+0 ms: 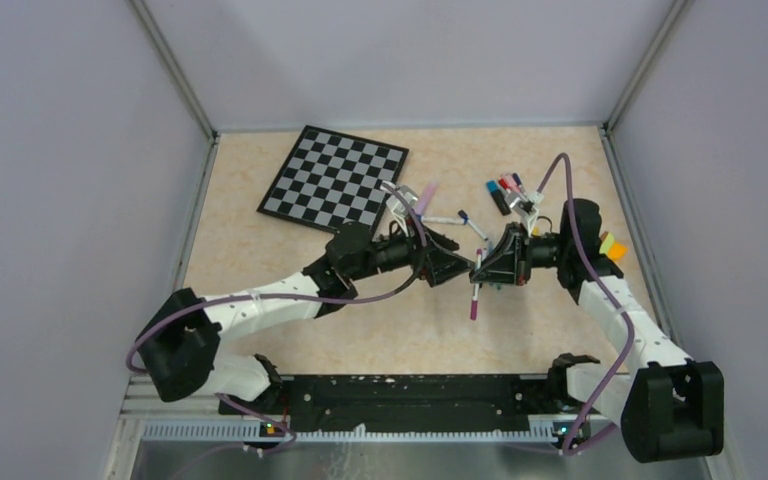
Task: Open the pen caps
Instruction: Pick up the pen from the center of the board.
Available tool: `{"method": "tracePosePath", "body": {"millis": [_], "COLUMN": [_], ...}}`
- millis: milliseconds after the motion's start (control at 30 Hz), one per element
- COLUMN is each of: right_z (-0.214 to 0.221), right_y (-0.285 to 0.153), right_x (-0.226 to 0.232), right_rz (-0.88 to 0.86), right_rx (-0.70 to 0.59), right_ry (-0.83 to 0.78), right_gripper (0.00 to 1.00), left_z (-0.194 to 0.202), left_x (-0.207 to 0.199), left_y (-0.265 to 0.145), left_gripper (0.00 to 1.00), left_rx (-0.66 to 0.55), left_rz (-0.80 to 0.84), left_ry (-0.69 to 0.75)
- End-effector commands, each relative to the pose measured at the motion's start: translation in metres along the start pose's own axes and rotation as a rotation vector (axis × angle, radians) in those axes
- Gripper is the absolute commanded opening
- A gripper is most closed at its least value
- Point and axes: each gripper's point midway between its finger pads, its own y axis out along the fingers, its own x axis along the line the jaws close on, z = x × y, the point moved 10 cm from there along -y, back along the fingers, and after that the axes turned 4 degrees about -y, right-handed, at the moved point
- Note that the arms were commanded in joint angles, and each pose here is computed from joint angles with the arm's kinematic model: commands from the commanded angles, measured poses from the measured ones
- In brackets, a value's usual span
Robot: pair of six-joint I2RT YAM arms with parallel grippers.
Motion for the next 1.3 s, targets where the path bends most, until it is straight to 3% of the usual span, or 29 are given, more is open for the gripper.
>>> {"method": "tracePosePath", "body": {"millis": [0,433,600,1267], "right_z": [-0.004,-0.003,-0.002,-0.003], "right_y": [0.003,0.006,0.007,0.008], "right_x": [0.009,0.008,0.008,0.008], "right_rz": [-0.077,-0.091,-0.095,-0.089], "right_rx": [0.012,0.021,0.023,0.023], "right_ry": [-0.084,-0.068,-0.063,-0.053], "right_gripper": [0.0,0.0,0.0,0.0], "left_z": [-0.014,0.0,0.0,0.009], "left_x": [-0.013,-0.004,-0.004,-0.003], "left_y": [0.016,0.029,0.032,0.042], "left_gripper": [0.87,0.53,0.36,0.25], "left_rx": [-0.037,-0.013,-0.025,0.028], "left_rz": [0.129,0.16,0.163,0.14], "left_ry": [0.005,-0.05,-0.066,-0.07]}}
